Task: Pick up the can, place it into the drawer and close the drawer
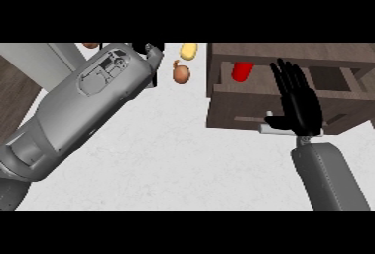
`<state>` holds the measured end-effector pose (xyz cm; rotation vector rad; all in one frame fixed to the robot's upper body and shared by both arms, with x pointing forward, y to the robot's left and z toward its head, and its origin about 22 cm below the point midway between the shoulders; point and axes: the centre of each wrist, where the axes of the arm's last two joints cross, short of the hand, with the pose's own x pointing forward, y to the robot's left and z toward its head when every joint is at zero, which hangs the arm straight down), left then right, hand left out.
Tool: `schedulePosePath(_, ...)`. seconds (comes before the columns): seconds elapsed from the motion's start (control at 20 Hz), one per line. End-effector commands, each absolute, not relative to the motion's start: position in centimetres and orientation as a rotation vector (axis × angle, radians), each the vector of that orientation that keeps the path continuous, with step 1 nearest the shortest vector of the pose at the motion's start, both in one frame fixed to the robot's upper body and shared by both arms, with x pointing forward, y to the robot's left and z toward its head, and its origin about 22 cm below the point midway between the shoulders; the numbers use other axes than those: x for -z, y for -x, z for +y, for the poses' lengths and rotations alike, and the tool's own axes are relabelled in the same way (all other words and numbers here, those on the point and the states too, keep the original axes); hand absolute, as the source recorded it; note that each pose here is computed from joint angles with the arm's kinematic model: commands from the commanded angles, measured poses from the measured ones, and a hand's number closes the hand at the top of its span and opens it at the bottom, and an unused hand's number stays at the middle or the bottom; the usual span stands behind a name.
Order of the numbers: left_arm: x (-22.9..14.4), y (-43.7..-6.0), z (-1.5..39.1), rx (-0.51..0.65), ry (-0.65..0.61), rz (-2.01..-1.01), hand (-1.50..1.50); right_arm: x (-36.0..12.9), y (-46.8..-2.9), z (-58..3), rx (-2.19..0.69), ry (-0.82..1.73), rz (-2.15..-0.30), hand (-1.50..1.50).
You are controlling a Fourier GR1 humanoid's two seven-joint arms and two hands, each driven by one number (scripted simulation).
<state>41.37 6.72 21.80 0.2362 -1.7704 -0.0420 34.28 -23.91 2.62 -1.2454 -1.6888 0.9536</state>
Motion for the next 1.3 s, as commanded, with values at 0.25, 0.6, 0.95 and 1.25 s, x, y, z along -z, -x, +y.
schedulePosePath(0.25,-21.5,-40.8,10.5,0.051,-0.265,-1.734,-1.5,-0.2,-37.5,-23.6,-0.901,1.286,-1.648,-1.5)
schedulePosePath(0.6,-19.8,-39.0,10.6,0.027,-0.253,-1.724,-1.5,-1.4,-40.8,-22.8,-0.869,1.331,-1.662,-1.5)
schedulePosePath(0.95,-17.2,-36.8,12.5,0.076,-0.239,-1.712,-1.5,-4.9,-43.8,-21.6,-0.83,1.388,-1.689,-1.5)
schedulePosePath(1.25,-17.2,-36.4,13.9,0.081,-0.234,-1.723,-1.5,-6.5,-45.0,-21.1,-0.816,1.391,-1.683,-1.5)
